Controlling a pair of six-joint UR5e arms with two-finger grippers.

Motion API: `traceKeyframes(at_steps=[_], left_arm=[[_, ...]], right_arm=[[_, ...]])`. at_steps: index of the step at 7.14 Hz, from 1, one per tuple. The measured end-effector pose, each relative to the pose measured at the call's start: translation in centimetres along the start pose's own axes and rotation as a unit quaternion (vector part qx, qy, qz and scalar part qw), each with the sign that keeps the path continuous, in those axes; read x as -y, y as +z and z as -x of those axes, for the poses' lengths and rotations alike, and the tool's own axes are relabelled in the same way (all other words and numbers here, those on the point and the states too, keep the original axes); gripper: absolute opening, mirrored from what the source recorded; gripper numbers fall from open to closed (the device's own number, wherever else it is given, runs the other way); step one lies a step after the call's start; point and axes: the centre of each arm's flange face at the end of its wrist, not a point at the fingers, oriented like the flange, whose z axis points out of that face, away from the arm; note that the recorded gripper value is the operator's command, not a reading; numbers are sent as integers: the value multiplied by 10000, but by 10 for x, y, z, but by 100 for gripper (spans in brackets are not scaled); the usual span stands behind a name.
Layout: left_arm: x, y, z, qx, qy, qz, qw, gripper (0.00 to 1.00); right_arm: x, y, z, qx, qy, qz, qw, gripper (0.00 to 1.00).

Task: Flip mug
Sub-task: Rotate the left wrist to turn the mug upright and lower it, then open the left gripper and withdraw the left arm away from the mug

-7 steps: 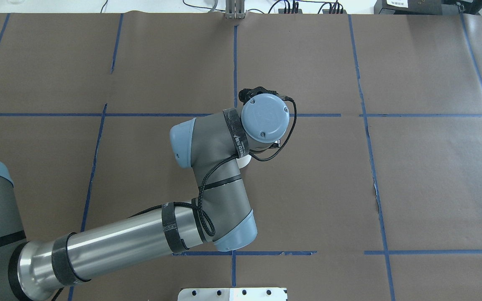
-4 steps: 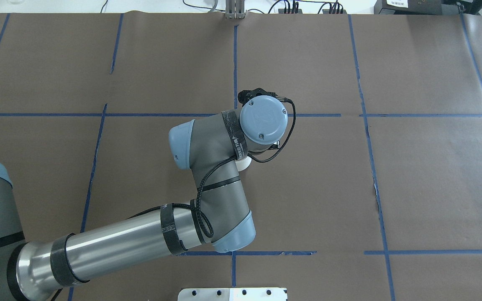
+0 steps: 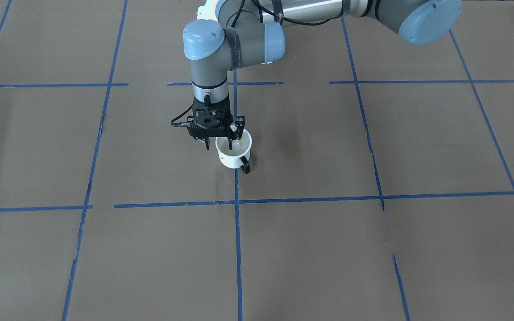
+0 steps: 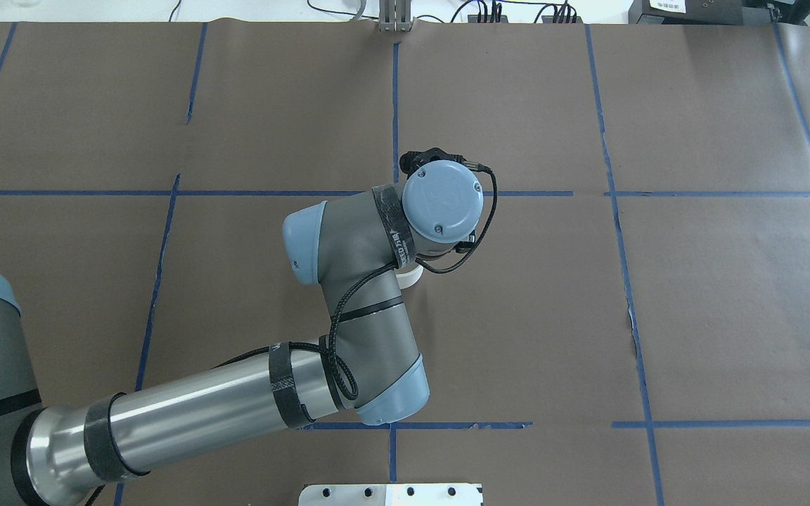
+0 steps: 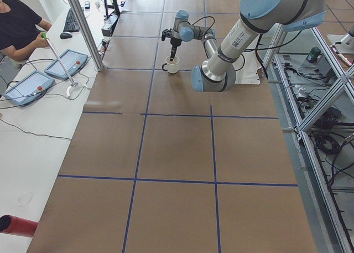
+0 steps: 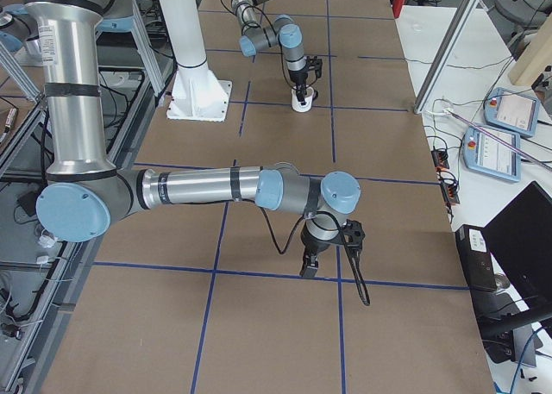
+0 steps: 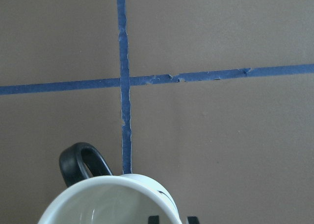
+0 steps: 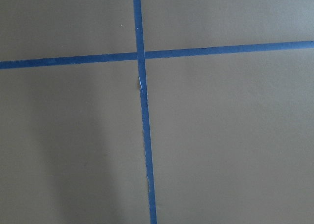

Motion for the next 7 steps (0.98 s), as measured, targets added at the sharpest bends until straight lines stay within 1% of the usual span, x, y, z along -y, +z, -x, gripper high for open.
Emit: traceKeyframes(at_steps=[2, 5, 6, 7], left_arm=[[2, -8, -1, -71, -7, -3, 10000, 100], [15, -49, 4, -267, -76, -70, 9996, 100], [23, -64, 14, -290, -124, -76, 9995, 100], [29, -77, 30, -324, -33, -83, 9994, 100]], right_arm=[[0, 0, 0, 0, 1, 1, 10000, 100], [0, 0, 0, 0, -2, -2, 10000, 100], [0, 0, 0, 0, -2, -3, 10000, 100], [0, 0, 0, 0, -2, -2, 10000, 100]])
